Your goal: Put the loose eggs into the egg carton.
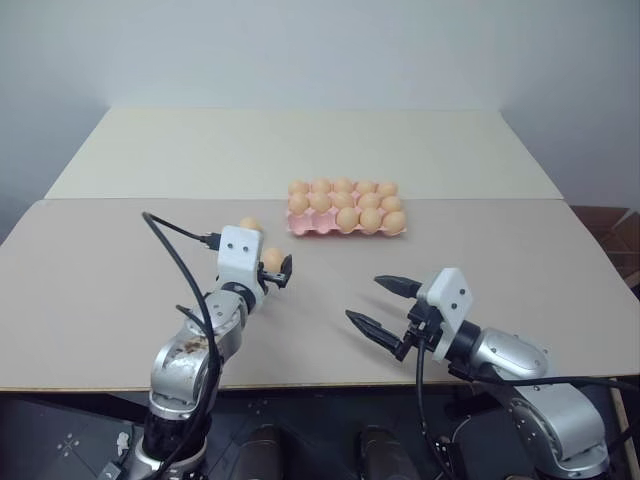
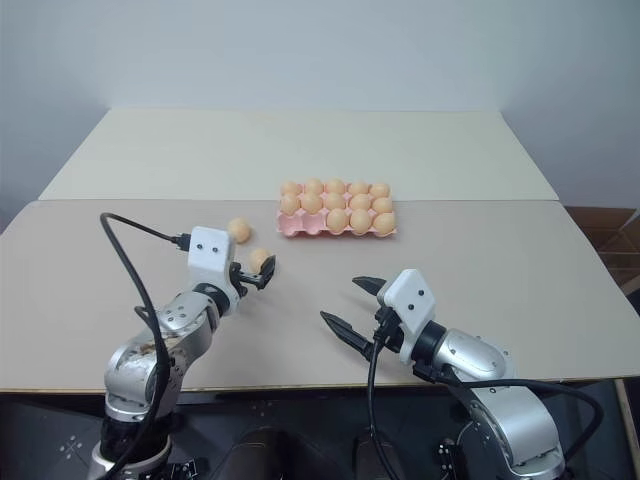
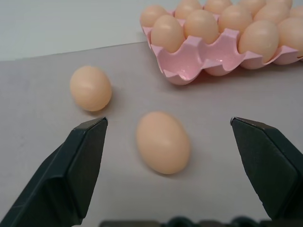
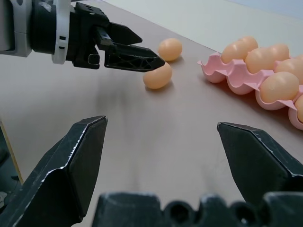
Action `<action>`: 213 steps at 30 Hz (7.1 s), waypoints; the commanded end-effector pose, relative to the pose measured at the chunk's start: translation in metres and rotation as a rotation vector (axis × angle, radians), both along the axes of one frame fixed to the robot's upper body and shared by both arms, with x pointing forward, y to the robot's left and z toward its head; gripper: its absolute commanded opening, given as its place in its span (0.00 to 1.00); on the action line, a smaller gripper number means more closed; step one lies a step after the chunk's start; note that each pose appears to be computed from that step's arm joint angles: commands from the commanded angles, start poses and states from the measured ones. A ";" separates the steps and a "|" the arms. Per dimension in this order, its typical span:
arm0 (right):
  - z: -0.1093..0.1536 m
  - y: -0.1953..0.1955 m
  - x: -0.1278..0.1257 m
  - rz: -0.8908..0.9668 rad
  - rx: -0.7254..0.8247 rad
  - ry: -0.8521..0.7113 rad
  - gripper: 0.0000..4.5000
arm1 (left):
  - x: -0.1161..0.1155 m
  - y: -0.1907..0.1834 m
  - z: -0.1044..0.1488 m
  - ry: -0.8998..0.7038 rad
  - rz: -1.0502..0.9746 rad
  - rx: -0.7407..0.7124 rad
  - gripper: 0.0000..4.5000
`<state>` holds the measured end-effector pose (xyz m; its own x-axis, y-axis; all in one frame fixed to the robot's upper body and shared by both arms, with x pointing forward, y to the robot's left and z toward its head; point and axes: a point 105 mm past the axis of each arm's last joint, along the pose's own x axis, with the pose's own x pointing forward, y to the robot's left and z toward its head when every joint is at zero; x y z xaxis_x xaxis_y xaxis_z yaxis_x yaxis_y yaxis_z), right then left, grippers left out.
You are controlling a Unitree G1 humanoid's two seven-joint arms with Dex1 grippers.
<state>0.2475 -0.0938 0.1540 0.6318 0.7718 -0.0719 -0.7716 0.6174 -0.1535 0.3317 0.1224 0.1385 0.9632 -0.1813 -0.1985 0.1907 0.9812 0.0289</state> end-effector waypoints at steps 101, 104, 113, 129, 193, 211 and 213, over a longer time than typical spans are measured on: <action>0.027 0.012 0.022 -0.141 -0.004 -0.027 1.00 | 0.033 0.037 0.033 -0.157 0.008 0.116 0.99; 0.025 0.017 0.026 -0.142 -0.022 -0.015 1.00 | 0.036 0.043 0.028 -0.128 0.030 0.105 0.99; 0.028 0.032 0.033 -0.136 -0.017 -0.012 1.00 | 0.055 0.056 0.018 -0.033 0.069 0.033 0.99; 0.028 0.045 0.022 -0.049 -0.024 -0.021 1.00 | 0.091 0.033 0.024 -0.014 0.064 -0.062 0.99; 0.038 0.030 0.032 -0.180 0.012 0.004 1.00 | 0.101 -0.045 0.031 -0.163 -0.205 0.215 0.37; 0.041 0.025 0.032 -0.181 0.019 -0.006 1.00 | 0.090 -0.030 0.050 -0.260 -0.151 0.152 0.99; 0.041 0.024 0.032 -0.182 0.032 -0.005 1.00 | 0.082 -0.019 0.064 -0.317 -0.121 0.119 0.99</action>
